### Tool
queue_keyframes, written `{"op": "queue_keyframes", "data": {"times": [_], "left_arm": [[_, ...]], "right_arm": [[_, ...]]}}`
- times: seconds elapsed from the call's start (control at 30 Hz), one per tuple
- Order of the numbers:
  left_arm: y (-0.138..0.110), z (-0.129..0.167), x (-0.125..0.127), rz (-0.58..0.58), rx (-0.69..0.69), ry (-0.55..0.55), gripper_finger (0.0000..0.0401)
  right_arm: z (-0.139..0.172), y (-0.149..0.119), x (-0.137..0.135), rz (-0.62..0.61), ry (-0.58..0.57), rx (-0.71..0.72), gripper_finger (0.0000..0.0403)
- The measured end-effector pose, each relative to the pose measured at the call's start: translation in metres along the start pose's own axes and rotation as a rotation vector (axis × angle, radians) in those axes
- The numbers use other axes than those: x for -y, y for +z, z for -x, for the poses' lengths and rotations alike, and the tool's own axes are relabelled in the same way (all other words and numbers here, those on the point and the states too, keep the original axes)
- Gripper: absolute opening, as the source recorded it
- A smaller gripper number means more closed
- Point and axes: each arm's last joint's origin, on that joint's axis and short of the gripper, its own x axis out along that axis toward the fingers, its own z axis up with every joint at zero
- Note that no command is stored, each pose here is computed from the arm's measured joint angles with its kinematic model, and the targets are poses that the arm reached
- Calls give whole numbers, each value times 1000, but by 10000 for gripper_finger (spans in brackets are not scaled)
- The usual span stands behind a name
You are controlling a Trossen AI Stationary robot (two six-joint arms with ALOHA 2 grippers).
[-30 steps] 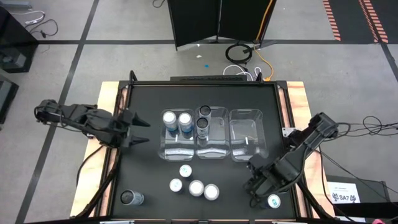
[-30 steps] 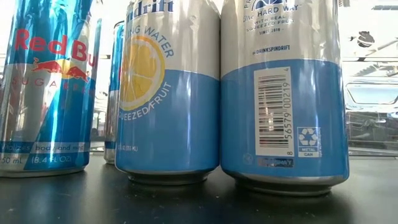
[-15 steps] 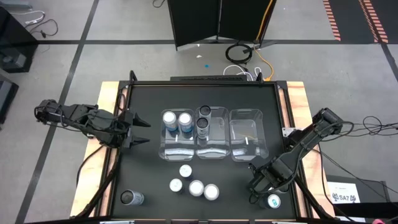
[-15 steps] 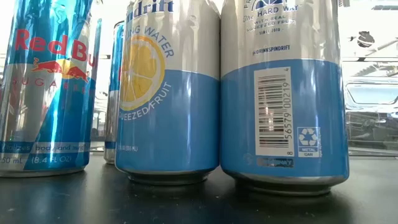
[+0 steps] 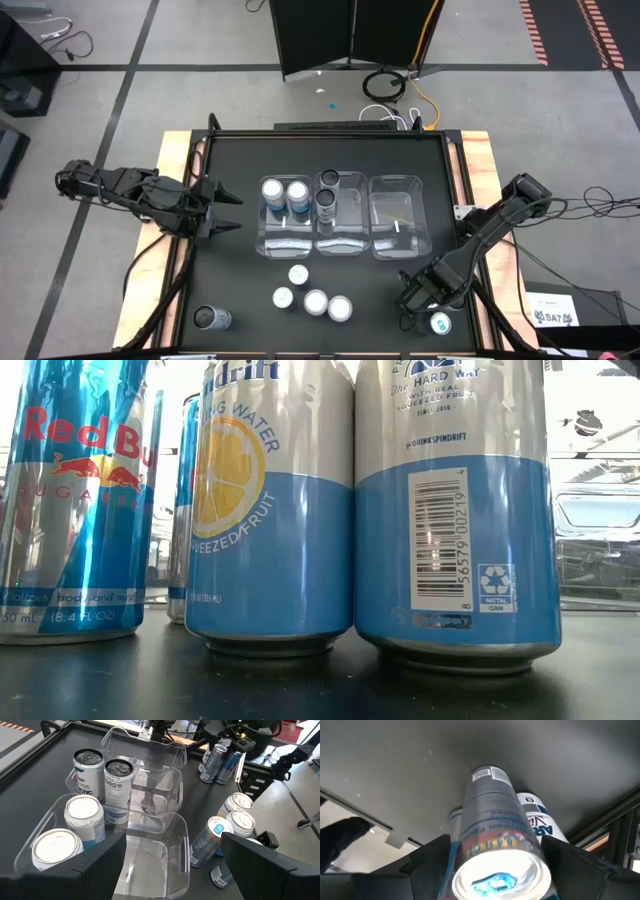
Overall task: Sort soda cans
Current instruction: Put the top right blue soda can into the right transparent bin
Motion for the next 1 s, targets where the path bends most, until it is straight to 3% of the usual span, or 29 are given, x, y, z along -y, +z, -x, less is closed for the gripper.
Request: {"op": "queue_keyframes", "data": {"times": [0.27,0.53,1.0], "left_arm": [[0,0,0,0,0,0,334],[0,-2,0,-2,-2,13,334],[0,-3,0,-3,-5,20,334]], "right_arm": [[-8,-1,2,9,-9,-51,295],[-8,-1,2,9,-7,-51,223],[8,0,-6,25,62,29,229]]}}
